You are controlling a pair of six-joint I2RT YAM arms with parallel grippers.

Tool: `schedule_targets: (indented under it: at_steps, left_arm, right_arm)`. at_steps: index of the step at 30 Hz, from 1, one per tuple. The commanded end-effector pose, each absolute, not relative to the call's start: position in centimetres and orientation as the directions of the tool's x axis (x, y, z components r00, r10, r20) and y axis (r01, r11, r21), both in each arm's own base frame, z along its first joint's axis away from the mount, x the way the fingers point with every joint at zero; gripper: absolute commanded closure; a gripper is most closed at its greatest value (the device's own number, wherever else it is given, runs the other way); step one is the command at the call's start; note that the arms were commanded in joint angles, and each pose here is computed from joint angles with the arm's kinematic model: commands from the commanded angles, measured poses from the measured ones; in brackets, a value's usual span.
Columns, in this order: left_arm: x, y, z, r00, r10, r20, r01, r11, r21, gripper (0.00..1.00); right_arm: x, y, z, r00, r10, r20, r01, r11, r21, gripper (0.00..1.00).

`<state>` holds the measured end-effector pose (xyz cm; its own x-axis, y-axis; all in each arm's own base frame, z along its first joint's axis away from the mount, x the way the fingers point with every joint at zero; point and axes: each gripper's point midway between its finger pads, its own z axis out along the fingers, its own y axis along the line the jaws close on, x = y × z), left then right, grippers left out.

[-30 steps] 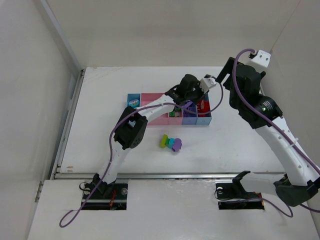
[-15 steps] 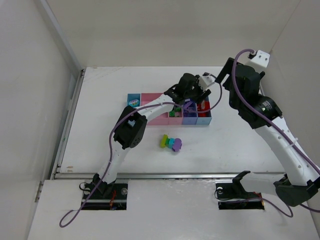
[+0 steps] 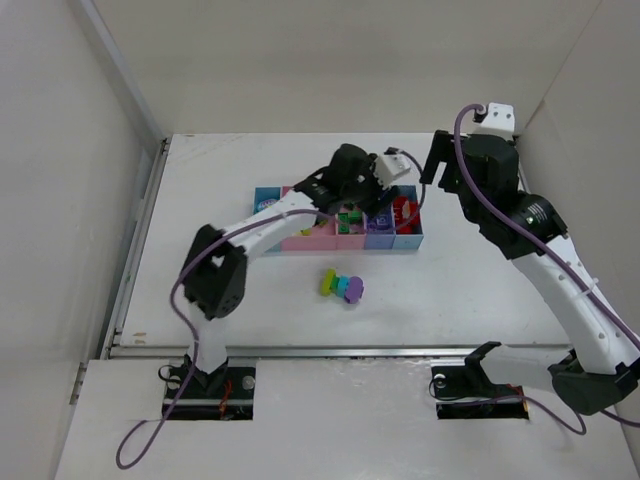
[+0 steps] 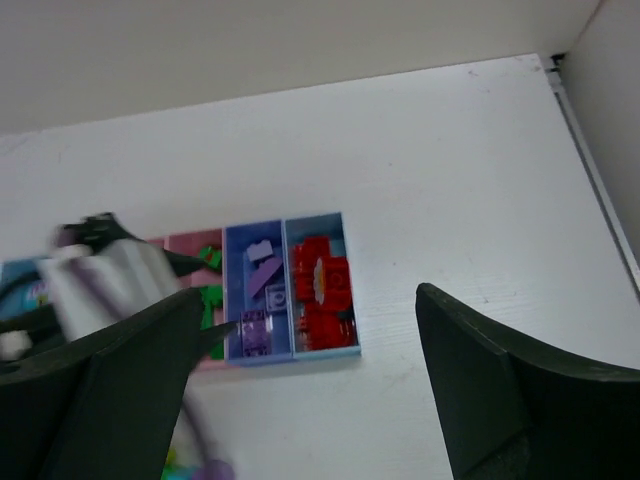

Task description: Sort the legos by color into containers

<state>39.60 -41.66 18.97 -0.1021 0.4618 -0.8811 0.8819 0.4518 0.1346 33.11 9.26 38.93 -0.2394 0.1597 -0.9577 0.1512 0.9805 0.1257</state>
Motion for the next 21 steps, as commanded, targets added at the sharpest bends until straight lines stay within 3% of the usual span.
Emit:
schedule_targets:
  at_steps: [1,3,4,5,8,9,14,19,21]
  left_arm:
    - [34.6,-36.0,24.6,0.077,0.480,-0.874,0.932,0.276,0.234,0.41]
    - [31.2,-33.8,23.0,0.192,0.530,-0.826,0.960,0.074,0.270,0.37]
    - [28.5,-31.5,21.4,0.301,0.580,-0.757,0.949,-0.102,0.299,0.33]
    - [26.5,-30.8,19.4,0.308,0.589,-0.747,0.952,-0.185,0.246,0.25]
    - [23.2,-29.2,15.0,0.262,0.671,-0.694,0.958,-0.269,0.102,0.15]
    - [21.8,-29.2,13.2,0.265,0.695,-0.668,0.950,-0.307,0.057,0.00]
    - [19.7,-29.3,8.9,0.258,0.756,-0.602,0.931,-0.361,-0.053,0.00]
    - [19.1,-29.2,7.7,0.332,0.727,-0.601,0.914,-0.407,0.012,0.00]
    - [19.3,-29.3,7.1,0.298,0.749,-0.592,0.932,-0.363,0.010,0.00]
  right_arm:
    - [30.5,10.8,38.7,-0.299,0.035,-0.954,-0.065,0.996,0.057,0.07]
    - [29.1,13.4,37.1,-0.346,-0.019,-0.938,-0.241,0.968,0.070,0.02]
    - [28.0,13.8,35.7,-0.372,-0.032,-0.928,-0.285,0.955,0.082,0.00]
    - [27.2,14.6,34.9,-0.386,-0.044,-0.921,-0.333,0.938,0.095,0.00]
    - [25.3,15.3,33.5,-0.406,0.008,-0.914,-0.380,0.908,0.177,0.00]
    - [24.9,15.4,33.4,-0.407,0.027,-0.913,-0.386,0.901,0.199,0.00]
    - [24.0,15.3,33.2,-0.391,0.106,-0.914,-0.380,0.886,0.265,0.00]
    - [23.8,15.1,32.3,-0.440,0.098,-0.893,-0.340,0.902,0.267,0.00]
    - [23.9,15.1,31.9,-0.449,0.088,-0.889,-0.328,0.910,0.255,0.00]
